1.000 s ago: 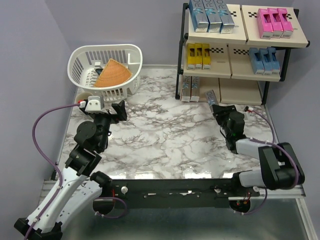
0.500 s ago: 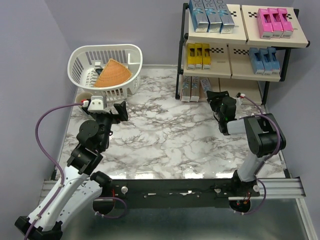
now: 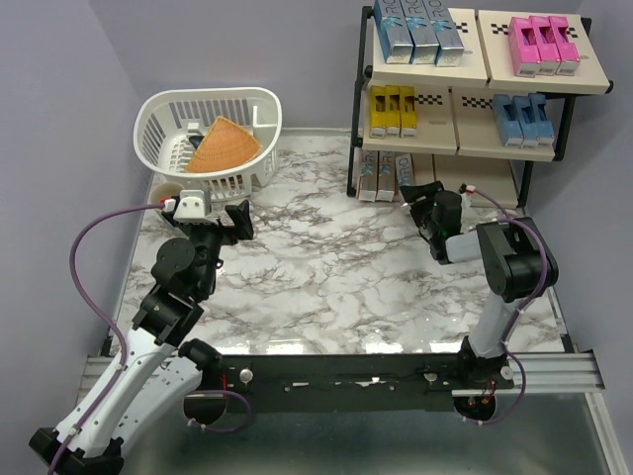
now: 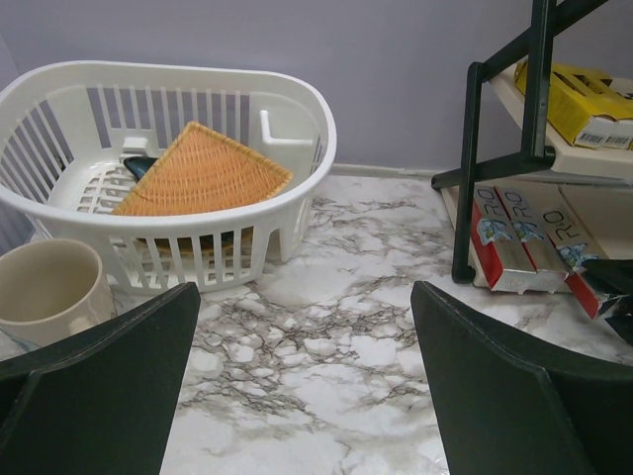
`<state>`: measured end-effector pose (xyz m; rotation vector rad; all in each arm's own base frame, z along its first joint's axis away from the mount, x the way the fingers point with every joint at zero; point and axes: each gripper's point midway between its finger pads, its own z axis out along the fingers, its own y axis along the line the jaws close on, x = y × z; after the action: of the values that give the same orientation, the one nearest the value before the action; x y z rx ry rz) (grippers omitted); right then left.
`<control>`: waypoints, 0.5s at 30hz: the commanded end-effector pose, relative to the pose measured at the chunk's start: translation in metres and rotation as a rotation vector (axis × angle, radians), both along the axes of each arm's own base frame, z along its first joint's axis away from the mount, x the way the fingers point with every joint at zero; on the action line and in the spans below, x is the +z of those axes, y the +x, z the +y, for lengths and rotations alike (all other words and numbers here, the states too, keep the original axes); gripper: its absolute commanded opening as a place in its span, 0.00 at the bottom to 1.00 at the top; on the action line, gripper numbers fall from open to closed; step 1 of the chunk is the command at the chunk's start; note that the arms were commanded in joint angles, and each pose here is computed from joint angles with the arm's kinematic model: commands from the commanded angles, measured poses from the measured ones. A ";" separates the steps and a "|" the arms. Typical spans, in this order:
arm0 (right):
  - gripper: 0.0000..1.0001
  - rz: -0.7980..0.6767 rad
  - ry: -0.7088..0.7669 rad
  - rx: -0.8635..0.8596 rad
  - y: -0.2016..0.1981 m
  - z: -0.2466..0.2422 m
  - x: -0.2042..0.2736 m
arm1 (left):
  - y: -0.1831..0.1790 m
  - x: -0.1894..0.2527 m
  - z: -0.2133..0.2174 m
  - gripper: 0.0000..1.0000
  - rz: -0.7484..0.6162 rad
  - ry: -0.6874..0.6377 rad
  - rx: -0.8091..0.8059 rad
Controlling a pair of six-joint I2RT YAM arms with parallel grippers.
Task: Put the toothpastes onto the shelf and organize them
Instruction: Place the toothpaste on the shelf.
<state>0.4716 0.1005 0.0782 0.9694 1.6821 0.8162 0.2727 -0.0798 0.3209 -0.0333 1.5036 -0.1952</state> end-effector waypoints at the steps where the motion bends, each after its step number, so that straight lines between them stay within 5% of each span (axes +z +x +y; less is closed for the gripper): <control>1: 0.76 0.033 -0.102 0.068 0.005 0.002 0.000 | -0.001 0.004 -0.001 0.99 -0.021 -0.002 -0.012; 10: 0.97 0.076 -0.174 0.156 0.004 0.007 -0.007 | 0.001 0.001 -0.002 0.99 -0.012 0.003 -0.011; 15: 1.00 0.112 -0.229 0.171 -0.002 0.003 -0.009 | 0.002 0.001 -0.003 0.99 -0.010 0.007 -0.015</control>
<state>0.4743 0.1059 0.0654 0.8043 1.8674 0.7212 0.2728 -0.0800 0.3208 -0.0331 1.5040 -0.1957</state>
